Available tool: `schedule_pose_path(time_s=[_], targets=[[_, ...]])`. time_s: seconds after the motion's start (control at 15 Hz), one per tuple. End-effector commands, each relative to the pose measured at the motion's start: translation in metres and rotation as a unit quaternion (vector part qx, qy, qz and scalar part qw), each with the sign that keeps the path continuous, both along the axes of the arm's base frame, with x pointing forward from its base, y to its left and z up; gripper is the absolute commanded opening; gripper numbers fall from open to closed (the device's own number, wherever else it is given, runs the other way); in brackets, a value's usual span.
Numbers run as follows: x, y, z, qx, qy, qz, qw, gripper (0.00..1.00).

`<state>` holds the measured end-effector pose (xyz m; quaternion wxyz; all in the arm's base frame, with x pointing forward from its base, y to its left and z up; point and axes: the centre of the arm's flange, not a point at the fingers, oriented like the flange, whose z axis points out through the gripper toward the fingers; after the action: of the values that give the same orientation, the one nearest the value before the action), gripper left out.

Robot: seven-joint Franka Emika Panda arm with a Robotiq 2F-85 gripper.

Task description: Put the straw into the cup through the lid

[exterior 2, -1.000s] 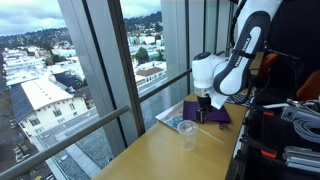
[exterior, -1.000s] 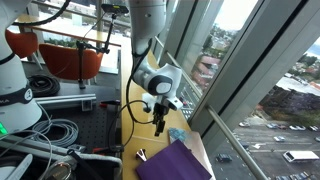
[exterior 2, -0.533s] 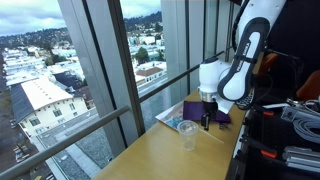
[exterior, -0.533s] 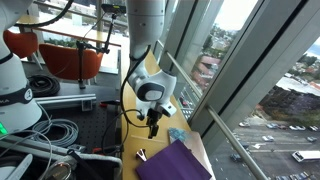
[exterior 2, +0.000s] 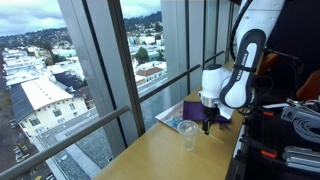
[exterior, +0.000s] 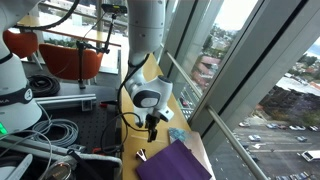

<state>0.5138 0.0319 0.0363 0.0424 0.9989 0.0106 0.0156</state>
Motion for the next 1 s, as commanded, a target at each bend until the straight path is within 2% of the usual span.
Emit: schedule_pose_path(time_s=[0.0,0.33,0.4,0.47,0.6,0.8,0.93], targets=[[0.008,0.001,-0.025,0.004,-0.015,0.009,0.9998,1.00],[0.014,0.005,-0.040,0.006,-0.023,0.012,0.9996,1.00],[0.016,0.007,-0.041,0.006,-0.024,0.013,0.9996,0.96],[0.016,0.009,-0.042,0.007,-0.025,0.014,0.9996,0.74],[0.016,0.015,-0.045,0.006,-0.025,0.017,0.9995,0.68],[0.011,0.028,-0.054,0.000,-0.021,0.023,0.9995,0.45],[0.011,0.028,-0.059,-0.007,-0.018,0.024,0.9995,0.34]])
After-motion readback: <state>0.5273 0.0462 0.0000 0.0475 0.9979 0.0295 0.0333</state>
